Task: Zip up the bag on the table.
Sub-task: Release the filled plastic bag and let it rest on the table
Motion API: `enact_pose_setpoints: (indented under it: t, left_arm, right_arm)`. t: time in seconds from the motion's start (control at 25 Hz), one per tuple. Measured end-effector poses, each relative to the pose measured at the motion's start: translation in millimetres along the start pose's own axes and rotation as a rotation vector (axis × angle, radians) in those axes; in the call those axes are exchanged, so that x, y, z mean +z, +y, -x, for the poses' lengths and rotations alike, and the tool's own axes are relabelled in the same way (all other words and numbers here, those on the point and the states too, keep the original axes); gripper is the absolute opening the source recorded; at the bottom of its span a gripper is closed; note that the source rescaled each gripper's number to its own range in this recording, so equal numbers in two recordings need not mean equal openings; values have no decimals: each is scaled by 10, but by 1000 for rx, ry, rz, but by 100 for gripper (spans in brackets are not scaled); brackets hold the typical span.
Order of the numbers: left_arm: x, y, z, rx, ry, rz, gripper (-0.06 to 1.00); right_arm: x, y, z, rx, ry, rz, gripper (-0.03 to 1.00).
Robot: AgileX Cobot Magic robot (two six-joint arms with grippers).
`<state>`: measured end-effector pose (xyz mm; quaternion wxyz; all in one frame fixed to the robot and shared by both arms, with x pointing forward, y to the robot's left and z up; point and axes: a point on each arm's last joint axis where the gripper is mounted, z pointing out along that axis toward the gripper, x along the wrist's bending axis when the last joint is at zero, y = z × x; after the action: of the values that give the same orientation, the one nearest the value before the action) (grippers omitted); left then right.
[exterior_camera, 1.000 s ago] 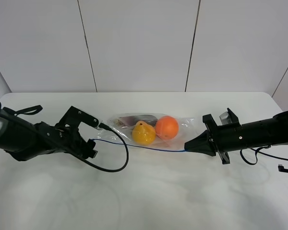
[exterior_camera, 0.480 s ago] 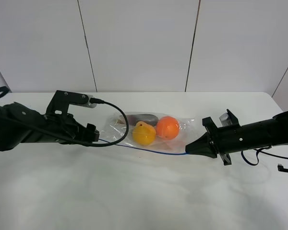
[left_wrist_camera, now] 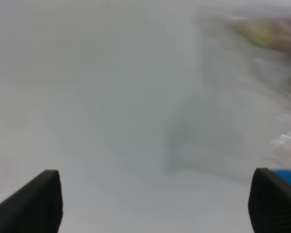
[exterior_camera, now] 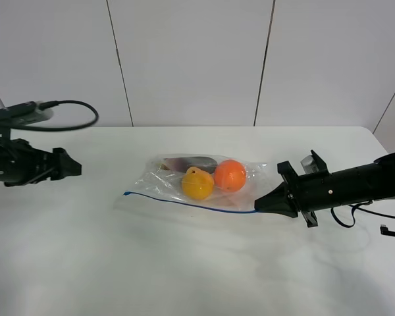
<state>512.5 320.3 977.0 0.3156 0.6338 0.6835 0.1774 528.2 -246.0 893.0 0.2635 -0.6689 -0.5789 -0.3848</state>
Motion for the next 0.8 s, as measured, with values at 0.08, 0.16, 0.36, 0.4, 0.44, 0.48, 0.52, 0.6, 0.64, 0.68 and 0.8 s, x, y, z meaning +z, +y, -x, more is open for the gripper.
enact_pose_setpoints:
  t: [0.08,0.16,0.36,0.4,0.44,0.48,0.52,0.6,0.64,0.68,0.8]
  left_arm:
    - [-44,20,-162,-54,32,9,86]
    - [-63,27,-221,-47,48,8,86]
    - [-66,22,-227,-23,48,-3,86]
    - [-65,20,-222,-16,46,-6,86]
    - [-63,19,-216,-2,46,-8,86]
    - [-60,16,-205,21,46,-13,86]
    - [-54,11,-188,47,46,-20,86]
    - [-48,5,-171,93,52,-29,86]
    - [-46,2,-171,117,57,-35,86]
    - [-47,-2,-179,138,66,-40,86]
    - [-51,-17,-209,180,95,-62,86]
  right_arm:
    - [0,-1,0,-1,0,-1,0]
    - [0,-3,0,-2,-1,-3,0]
    - [0,-9,-4,-6,4,-10,0]
    - [0,-10,-5,-6,6,-11,0]
    - [0,-10,-5,-6,6,-11,0]
    - [0,-10,-5,-6,6,-11,0]
    - [0,-10,-5,-6,6,-11,0]
    - [0,-10,-5,-6,6,-11,0]
    - [0,-10,-5,-6,6,-11,0]
    - [0,-10,-5,-6,6,-11,0]
    - [0,-10,-5,-6,6,-11,0]
